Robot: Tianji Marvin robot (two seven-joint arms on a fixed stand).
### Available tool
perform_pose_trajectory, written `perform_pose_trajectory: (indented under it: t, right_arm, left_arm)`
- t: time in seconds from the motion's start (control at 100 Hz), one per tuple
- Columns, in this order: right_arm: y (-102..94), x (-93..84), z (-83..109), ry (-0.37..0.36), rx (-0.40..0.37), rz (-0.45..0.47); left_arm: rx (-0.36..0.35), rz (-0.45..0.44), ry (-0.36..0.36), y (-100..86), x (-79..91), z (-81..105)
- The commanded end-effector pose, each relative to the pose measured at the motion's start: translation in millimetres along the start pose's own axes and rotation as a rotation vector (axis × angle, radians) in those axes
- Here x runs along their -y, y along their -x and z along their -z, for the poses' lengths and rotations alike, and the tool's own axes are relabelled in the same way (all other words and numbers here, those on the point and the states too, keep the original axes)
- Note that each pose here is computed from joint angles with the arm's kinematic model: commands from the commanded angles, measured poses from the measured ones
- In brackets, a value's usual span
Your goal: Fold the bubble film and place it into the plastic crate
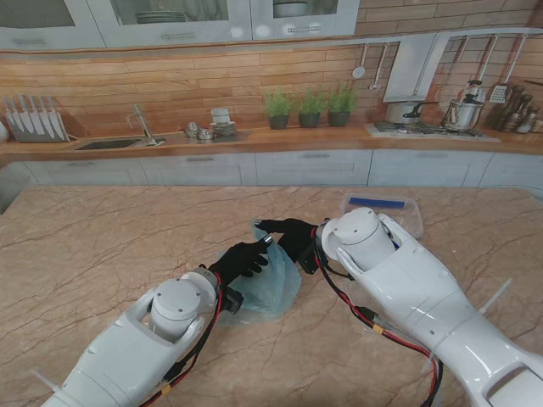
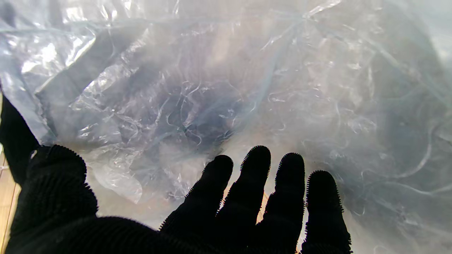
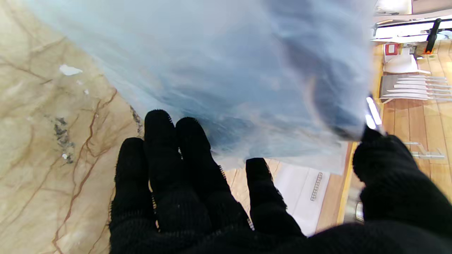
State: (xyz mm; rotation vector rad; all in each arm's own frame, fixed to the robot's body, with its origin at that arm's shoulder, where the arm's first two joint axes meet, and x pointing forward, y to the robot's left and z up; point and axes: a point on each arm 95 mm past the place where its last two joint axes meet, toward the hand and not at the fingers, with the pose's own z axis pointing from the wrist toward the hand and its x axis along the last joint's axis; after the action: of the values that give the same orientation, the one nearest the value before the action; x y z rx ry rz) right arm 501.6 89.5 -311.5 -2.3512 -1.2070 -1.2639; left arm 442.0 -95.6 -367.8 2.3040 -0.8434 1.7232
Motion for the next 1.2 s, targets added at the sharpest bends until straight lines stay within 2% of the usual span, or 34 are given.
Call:
perform_pose_trajectory:
  t: [0.0, 0.08, 0.29, 0.45, 0.81, 1.01, 1.19]
  right_arm:
    - [0.6, 3.6, -2.1, -0.004, -0.003, 0.01]
    - [1.2, 3.8, -2.3, 0.005, -0.004, 0.006]
    - [3.0, 3.9, -2.0, 0.04, -0.008, -0.016]
    - [2.8, 5.3, -1.9, 0.066, -0.019, -0.055]
    - [-4.2, 7.2, 11.4, 0.116, -0.113, -0.092]
    - [-9.0, 10.6, 20.3, 0.107, -0.154, -0.11]
    - [-9.1, 15.8, 17.3, 0.063, -0.152, -0.106]
  left_arm:
    - [-0.002, 0.004, 0.004, -1.1, -4.9, 0.7]
    - [-0.003, 0.008, 0.007, 0.3, -3.6, 1.2]
    - [-0.004, 0.084, 0.006, 2.6, -2.4, 1.9]
    - [0.001, 0.1, 0.002, 3.9, -1.8, 2.1]
    - [0.011, 0.103, 0.022, 4.6, -0.5, 4.4]
    - [0.009, 0.122, 0.026, 4.0, -0.5, 5.4]
    - [0.004, 0.132, 0.029, 3.0, -0.6, 6.0]
